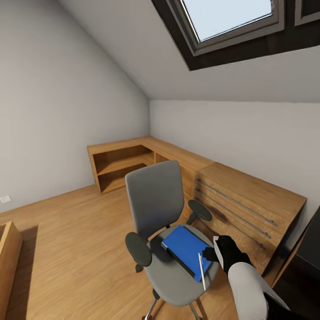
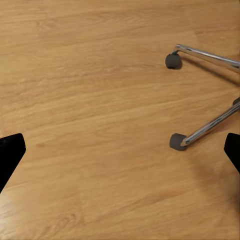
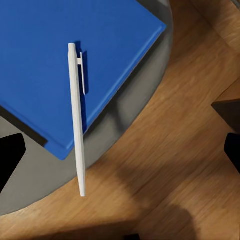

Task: In the bedroom, organize the workspace by keeping the computer under the desk, ensuring the monitor is on the desk, placing the keyboard on the desk next to the monitor, placing the mouse on the desk next to the keyboard, moving the folder from the swivel chair onto the desk next to the mouse, stacking the notebook on top of the folder with the pen on top of the notebook, and positioning the swivel chair next to the desk.

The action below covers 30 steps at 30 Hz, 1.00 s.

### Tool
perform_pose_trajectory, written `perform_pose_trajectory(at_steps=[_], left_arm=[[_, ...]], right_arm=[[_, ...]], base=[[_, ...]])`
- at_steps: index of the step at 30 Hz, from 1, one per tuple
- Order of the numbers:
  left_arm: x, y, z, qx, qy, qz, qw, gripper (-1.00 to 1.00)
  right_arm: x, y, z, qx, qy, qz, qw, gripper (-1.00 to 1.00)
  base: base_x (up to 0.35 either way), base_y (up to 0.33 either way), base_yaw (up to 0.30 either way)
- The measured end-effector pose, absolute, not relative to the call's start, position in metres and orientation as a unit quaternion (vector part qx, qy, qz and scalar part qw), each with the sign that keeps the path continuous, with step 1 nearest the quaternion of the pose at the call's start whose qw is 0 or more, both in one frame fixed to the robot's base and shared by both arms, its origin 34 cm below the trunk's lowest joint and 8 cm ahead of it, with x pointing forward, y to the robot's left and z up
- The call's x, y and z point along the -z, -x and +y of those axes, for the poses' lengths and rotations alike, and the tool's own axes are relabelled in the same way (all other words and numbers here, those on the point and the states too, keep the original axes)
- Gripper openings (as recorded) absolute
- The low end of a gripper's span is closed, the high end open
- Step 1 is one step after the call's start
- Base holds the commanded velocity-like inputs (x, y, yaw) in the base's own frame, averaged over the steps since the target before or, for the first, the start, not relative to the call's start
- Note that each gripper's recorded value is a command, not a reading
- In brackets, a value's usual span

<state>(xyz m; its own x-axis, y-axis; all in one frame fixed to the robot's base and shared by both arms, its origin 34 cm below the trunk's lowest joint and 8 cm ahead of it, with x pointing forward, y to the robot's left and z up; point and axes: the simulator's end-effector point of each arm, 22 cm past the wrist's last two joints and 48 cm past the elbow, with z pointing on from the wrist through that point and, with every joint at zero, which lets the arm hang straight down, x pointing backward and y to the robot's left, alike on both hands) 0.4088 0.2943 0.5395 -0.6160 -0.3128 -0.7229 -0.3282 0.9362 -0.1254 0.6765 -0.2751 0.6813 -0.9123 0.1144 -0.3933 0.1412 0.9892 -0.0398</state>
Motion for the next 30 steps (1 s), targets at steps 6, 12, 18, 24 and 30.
perform_pose_trajectory(at_steps=[6,12,18,24,30], left_arm=[[-0.538,-0.410,0.293,-0.008,0.177,0.899,0.401,1.00],[-0.538,-0.410,0.293,-0.007,0.176,0.899,0.402,1.00],[-0.538,-0.410,0.293,-0.007,0.176,0.899,0.402,1.00],[-0.538,-0.409,0.294,-0.007,0.175,0.899,0.401,1.00],[-0.538,-0.409,0.294,-0.008,0.175,0.899,0.401,1.00]], right_arm=[[-0.682,-0.683,-0.267,0.016,-0.061,0.976,0.210,1.00],[-0.686,-0.690,-0.260,0.002,-0.056,0.972,0.226,1.00],[-0.688,-0.694,-0.255,-0.003,-0.046,0.971,0.234,1.00],[-0.696,-0.704,-0.248,0.003,-0.012,0.967,0.253,1.00],[-0.698,-0.707,-0.248,0.006,-0.005,0.966,0.257,1.00]], base=[[0.000,0.000,0.000],[0.000,0.000,0.000],[0.000,0.000,0.000],[0.110,0.000,0.000],[0.166,0.000,0.000]])
